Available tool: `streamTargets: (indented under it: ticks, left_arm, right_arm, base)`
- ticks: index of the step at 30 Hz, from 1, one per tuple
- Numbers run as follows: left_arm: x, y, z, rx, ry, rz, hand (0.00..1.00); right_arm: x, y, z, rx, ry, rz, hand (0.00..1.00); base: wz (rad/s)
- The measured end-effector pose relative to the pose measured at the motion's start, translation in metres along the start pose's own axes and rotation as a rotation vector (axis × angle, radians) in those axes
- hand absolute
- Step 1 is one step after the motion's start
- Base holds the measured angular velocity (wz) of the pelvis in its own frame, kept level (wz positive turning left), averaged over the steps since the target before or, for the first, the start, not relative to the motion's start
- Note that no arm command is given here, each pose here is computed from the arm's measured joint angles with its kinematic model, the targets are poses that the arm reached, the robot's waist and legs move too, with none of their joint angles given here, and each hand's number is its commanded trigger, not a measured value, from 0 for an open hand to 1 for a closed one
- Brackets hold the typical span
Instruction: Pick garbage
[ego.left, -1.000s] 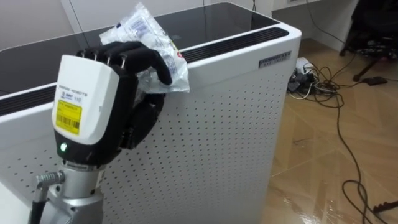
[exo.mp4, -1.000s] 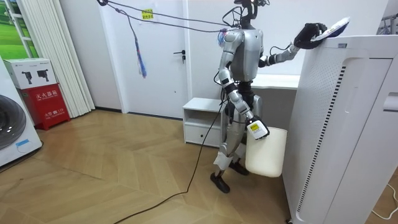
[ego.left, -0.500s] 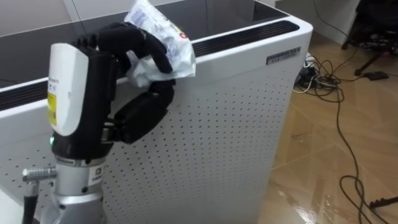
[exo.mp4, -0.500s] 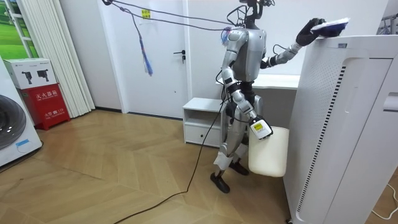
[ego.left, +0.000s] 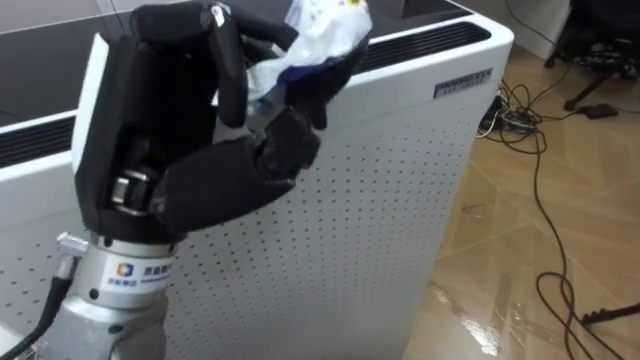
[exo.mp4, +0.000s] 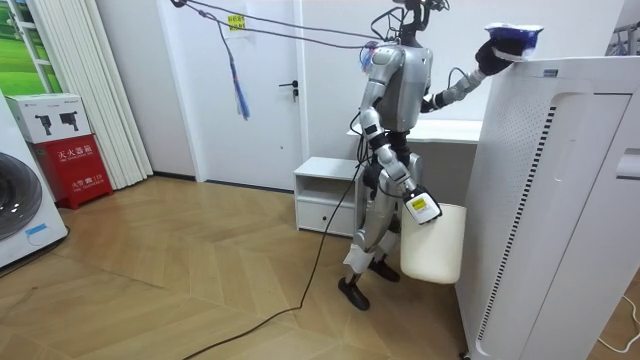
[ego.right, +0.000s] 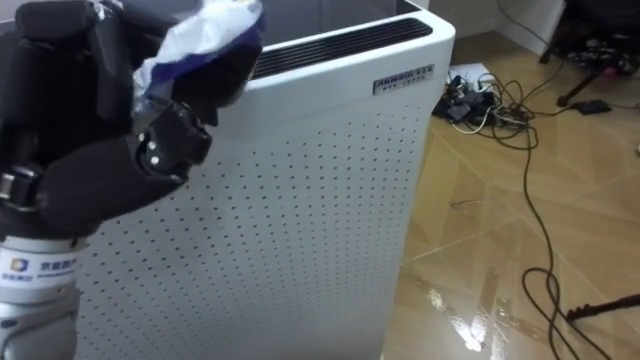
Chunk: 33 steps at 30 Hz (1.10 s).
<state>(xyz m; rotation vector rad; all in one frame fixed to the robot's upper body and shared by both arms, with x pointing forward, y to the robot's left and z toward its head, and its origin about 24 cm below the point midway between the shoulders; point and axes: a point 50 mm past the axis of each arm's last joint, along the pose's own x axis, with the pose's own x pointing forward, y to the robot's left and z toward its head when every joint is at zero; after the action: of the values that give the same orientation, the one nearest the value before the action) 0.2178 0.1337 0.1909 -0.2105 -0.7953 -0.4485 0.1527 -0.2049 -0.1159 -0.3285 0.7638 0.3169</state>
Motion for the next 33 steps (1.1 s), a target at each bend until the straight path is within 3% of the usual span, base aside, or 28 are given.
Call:
streamTargets:
  ticks: [11, 19, 33]
  left_arm:
    - [-0.009, -0.007, -0.028, -0.167, 0.151, -0.143, 1.0]
    - [-0.055, 0.002, -0.07, -0.234, 0.458, -0.113, 1.0]
    - [-0.117, 0.021, -0.119, -0.211, 0.798, 0.025, 1.0]
  right_arm:
    - [0.006, 0.005, 0.005, 0.021, 0.022, 0.003, 1.0]
    - [0.008, 0.004, 0.006, 0.015, 0.046, -0.004, 1.0]
    - [0.023, -0.008, 0.024, -0.031, 0.047, -0.032, 1.0]
  base:
    - [0.0]
    - [0.11]
    - [0.06]
